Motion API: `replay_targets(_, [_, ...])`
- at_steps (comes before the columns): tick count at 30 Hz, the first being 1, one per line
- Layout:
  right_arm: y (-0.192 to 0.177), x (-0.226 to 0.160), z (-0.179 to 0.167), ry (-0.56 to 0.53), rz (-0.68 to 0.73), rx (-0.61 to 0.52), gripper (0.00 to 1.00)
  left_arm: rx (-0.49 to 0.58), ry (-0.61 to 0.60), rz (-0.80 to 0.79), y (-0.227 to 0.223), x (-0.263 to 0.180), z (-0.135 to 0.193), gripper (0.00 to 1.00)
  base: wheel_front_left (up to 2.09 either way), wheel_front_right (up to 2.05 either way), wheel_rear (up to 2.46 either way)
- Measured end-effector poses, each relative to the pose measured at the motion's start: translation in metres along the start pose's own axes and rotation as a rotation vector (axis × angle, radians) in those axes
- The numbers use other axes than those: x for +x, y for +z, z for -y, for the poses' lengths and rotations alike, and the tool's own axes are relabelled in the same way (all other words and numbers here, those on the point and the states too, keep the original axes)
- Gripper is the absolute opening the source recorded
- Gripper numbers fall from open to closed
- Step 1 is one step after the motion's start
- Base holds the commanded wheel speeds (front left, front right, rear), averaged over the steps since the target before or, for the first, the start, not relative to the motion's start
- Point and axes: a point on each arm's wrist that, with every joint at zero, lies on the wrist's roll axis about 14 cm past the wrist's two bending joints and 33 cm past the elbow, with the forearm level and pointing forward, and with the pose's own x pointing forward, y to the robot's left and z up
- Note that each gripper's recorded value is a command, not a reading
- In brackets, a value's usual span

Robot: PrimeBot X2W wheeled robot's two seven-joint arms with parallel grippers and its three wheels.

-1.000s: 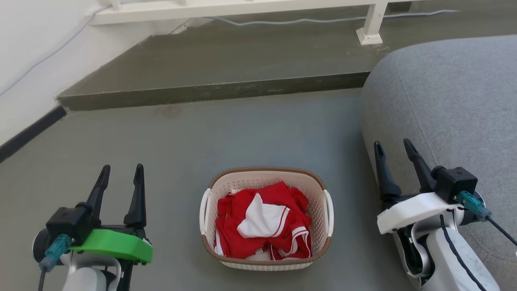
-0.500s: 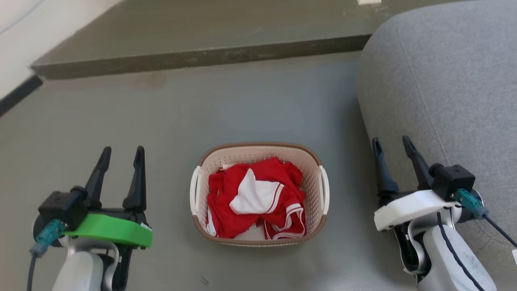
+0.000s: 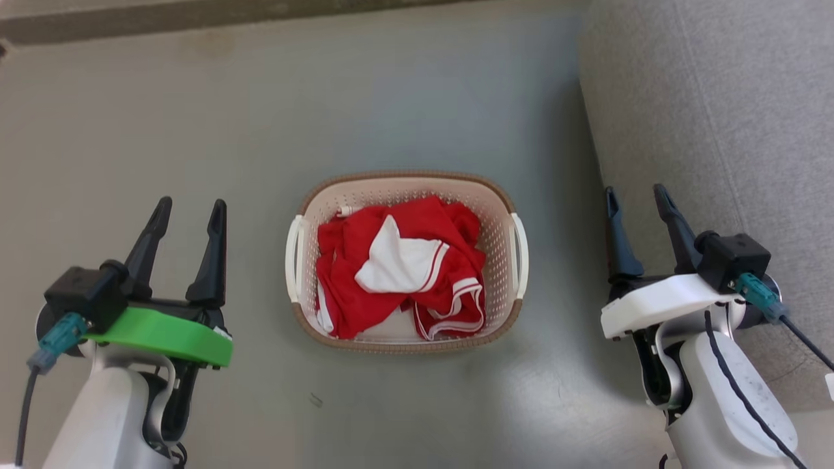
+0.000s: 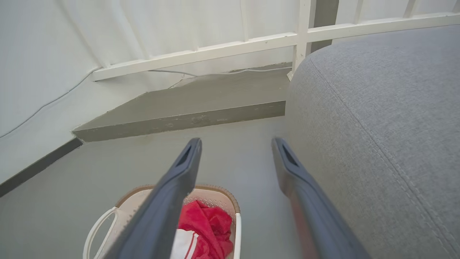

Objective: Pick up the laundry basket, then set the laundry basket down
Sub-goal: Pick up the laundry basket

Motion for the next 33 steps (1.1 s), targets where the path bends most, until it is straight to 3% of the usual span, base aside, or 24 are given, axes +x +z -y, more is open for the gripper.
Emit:
replay_targets(24, [-0.134,0.035,0.022,-0.068,-0.356,0.031,1.0,-0.134,-0.073,-0.315,-0.126,0.047,-0.016,1.0,0.0,0.0,0.0])
replay_targets(33, [-0.177,0.055,0.009,-0.041,-0.455,0.1,1.0,-0.181,-0.051,-0.441,-0.174,0.056,-0.032,1.0,0.0,0.0,0.0])
